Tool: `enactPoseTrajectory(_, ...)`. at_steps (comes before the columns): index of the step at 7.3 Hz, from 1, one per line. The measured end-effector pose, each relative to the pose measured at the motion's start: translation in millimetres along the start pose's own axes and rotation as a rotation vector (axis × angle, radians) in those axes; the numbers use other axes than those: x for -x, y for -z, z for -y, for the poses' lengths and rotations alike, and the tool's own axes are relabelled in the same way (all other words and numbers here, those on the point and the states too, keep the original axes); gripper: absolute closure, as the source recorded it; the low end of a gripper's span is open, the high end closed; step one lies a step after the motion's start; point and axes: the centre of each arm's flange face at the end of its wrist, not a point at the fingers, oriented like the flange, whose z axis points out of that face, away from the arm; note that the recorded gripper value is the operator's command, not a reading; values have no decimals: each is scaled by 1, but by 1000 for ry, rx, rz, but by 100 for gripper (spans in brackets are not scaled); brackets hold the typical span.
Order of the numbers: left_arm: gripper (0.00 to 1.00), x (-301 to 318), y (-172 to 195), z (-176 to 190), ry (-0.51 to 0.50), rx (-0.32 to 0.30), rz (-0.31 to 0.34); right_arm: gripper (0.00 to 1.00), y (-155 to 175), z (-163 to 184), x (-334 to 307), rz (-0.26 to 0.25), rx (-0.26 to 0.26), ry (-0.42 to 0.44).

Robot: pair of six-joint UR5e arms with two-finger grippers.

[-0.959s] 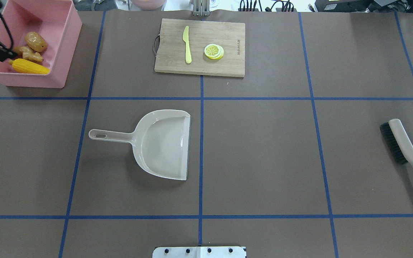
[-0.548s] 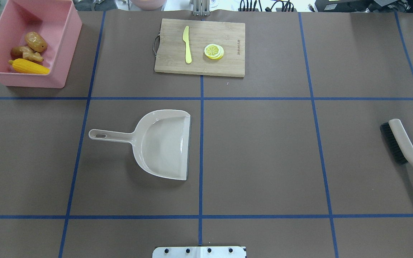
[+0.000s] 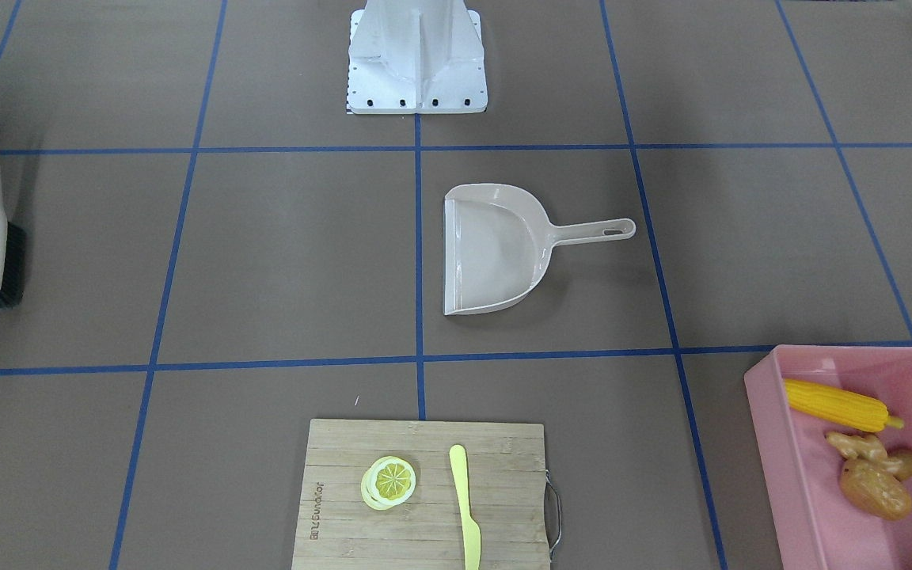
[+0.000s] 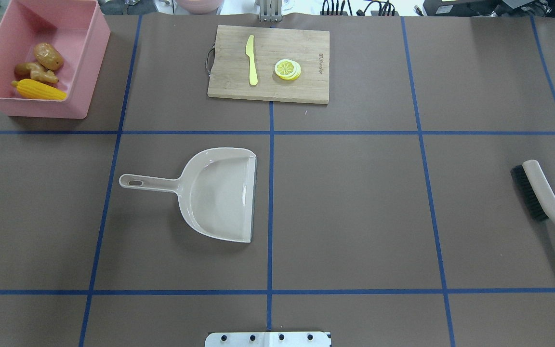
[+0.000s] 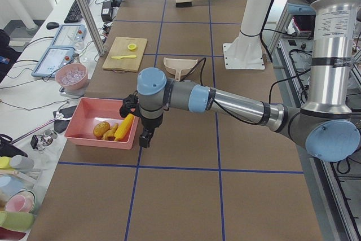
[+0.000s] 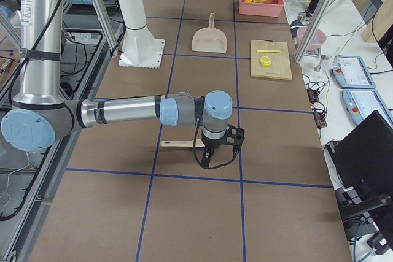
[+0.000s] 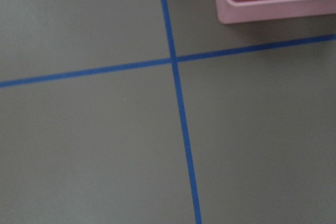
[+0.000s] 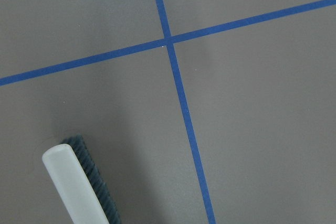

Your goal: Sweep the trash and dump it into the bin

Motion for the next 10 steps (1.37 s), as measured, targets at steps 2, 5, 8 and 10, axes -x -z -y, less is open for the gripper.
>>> enactPoseTrajectory(2, 2, 8, -7, -5, 23, 17, -3, 0, 2, 0, 2, 8, -2, 4)
enactPoseTrajectory(5, 2, -3, 9, 14, -11, -20, 4, 0, 2, 0, 3, 9, -1, 6)
enactPoseTrajectory(8, 2, -14, 21, 20, -38, -45, 8, 0, 6, 5, 7, 0, -16, 31)
enactPoseTrajectory(10, 2, -18, 25, 20, -46, -53, 9, 0, 12, 9, 12, -12, -51, 66)
